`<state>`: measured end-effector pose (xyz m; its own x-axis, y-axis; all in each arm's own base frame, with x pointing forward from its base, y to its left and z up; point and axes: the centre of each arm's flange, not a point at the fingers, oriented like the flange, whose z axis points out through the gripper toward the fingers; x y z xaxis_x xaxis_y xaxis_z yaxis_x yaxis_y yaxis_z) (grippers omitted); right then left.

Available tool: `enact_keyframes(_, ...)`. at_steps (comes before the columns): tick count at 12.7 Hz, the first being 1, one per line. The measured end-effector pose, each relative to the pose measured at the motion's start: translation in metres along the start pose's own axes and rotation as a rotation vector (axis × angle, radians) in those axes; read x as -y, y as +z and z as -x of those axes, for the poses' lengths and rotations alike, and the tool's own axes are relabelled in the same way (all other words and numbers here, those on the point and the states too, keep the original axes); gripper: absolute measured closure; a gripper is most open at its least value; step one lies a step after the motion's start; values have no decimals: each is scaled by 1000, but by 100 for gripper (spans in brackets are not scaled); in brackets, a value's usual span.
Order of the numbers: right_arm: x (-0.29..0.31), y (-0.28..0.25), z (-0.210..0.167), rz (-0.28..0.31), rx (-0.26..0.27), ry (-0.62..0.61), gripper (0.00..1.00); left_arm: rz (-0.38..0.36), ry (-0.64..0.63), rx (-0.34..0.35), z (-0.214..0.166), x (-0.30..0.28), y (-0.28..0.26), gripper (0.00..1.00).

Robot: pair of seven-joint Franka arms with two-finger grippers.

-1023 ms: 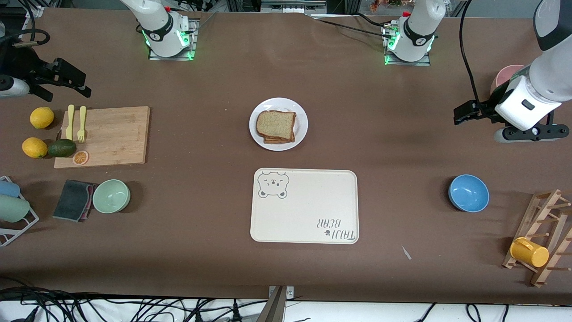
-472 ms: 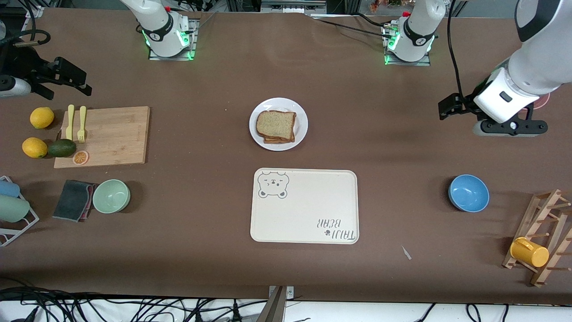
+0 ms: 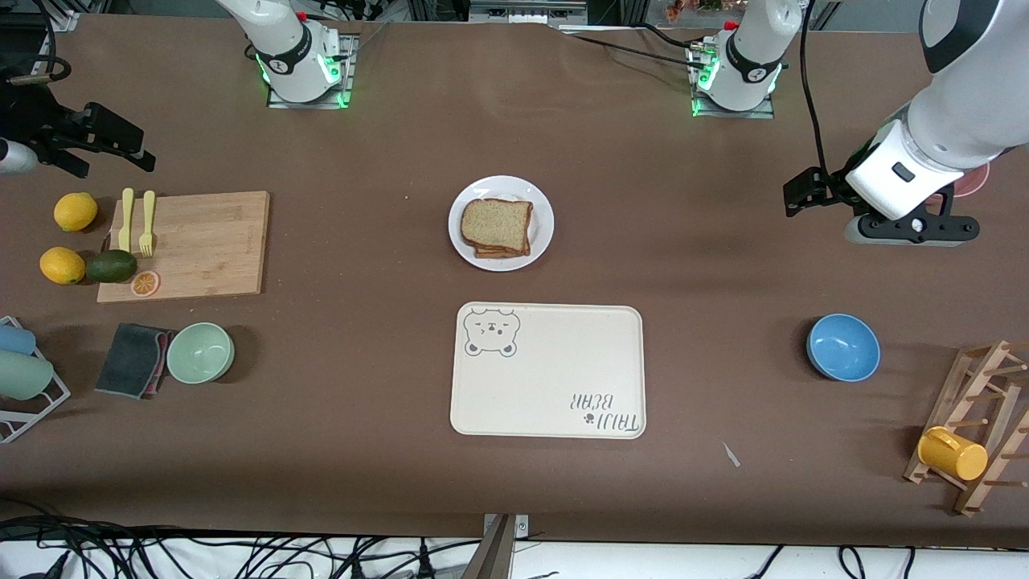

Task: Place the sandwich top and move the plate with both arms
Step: 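Move the left gripper out from its rest pose toward the table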

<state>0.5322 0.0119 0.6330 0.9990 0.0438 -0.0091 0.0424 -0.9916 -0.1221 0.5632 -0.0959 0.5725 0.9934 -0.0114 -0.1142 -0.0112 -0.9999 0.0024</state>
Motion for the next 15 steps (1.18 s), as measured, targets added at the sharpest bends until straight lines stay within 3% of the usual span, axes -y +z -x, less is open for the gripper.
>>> enact_keyframes(4, -1, 4, -3, -3, 7, 1, 0, 0, -7, 5, 1, 4, -2, 0)
enact_keyframes(9, -1, 6, -4, -3, 9, 1, 0, -9, -3, 67, 12, 4, -2, 0)
enact_keyframes(15, -1, 6, -4, -3, 9, 2, 0, -54, 27, 5, 16, -9, -29, 0)
